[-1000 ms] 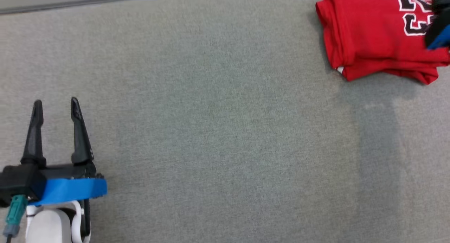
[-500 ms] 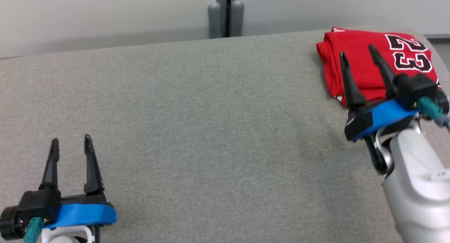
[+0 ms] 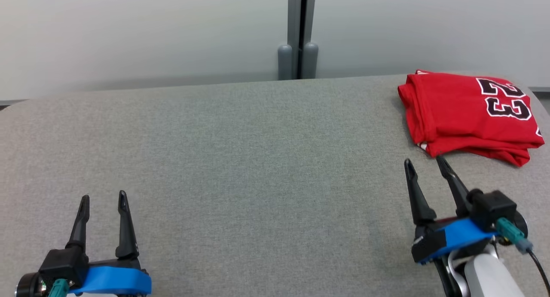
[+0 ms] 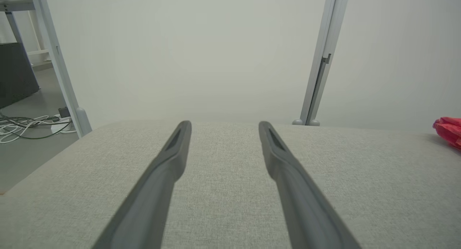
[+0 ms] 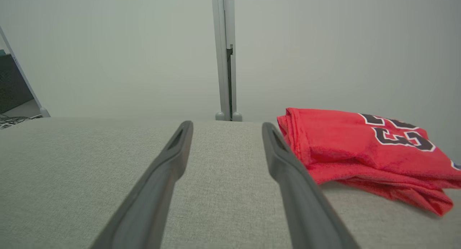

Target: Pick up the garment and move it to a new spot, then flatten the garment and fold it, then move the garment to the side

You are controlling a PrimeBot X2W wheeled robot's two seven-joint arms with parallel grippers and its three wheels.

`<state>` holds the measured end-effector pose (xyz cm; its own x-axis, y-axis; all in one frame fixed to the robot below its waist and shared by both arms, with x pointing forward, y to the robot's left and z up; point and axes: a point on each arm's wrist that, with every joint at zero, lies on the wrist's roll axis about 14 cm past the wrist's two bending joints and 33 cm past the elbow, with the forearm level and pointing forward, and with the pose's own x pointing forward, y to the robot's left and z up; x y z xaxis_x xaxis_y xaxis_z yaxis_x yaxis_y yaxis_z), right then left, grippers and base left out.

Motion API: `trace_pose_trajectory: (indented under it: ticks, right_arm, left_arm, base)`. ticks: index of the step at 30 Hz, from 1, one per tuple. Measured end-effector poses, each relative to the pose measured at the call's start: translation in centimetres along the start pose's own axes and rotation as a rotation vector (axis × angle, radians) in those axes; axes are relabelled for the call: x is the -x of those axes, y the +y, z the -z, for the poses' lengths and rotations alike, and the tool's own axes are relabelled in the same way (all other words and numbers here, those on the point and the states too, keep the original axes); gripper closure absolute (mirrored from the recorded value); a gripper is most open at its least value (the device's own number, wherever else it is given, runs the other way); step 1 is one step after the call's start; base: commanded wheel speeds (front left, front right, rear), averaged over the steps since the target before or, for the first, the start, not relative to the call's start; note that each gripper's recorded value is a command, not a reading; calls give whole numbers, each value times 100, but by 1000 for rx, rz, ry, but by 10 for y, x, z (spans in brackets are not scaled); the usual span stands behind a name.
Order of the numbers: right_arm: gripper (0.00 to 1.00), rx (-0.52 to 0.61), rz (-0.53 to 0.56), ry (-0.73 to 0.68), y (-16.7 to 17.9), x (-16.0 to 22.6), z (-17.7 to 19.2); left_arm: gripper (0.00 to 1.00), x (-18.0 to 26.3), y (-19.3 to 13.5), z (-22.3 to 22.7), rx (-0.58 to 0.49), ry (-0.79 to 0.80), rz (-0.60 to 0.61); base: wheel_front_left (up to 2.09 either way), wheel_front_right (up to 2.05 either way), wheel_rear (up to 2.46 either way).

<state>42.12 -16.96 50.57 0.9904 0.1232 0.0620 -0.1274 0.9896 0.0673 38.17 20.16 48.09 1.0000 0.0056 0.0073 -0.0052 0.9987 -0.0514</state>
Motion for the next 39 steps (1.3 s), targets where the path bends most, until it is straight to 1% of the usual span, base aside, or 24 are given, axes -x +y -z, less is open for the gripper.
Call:
trace_pose_trajectory:
  ticks: [4, 12, 22, 39]
  right_arm:
    - [0, -14, 21, 19, 0, 15, 9]
    - [0, -19, 29, 43, 5, 37, 18]
    - [0, -33, 31, 48, 8, 45, 20]
    - [0, -45, 45, 50, 4, 48, 21]
  left_arm:
    - [0, 8, 4, 1, 0, 7, -10]
    - [0, 22, 9, 2, -1, 12, -25]
    - [0, 28, 14, 9, 8, 34, -35]
    - [0, 29, 18, 11, -13, 44, -38]
  base:
    - [0, 0, 0]
    - [0, 0, 0]
    - [0, 0, 0]
    - [0, 0, 0]
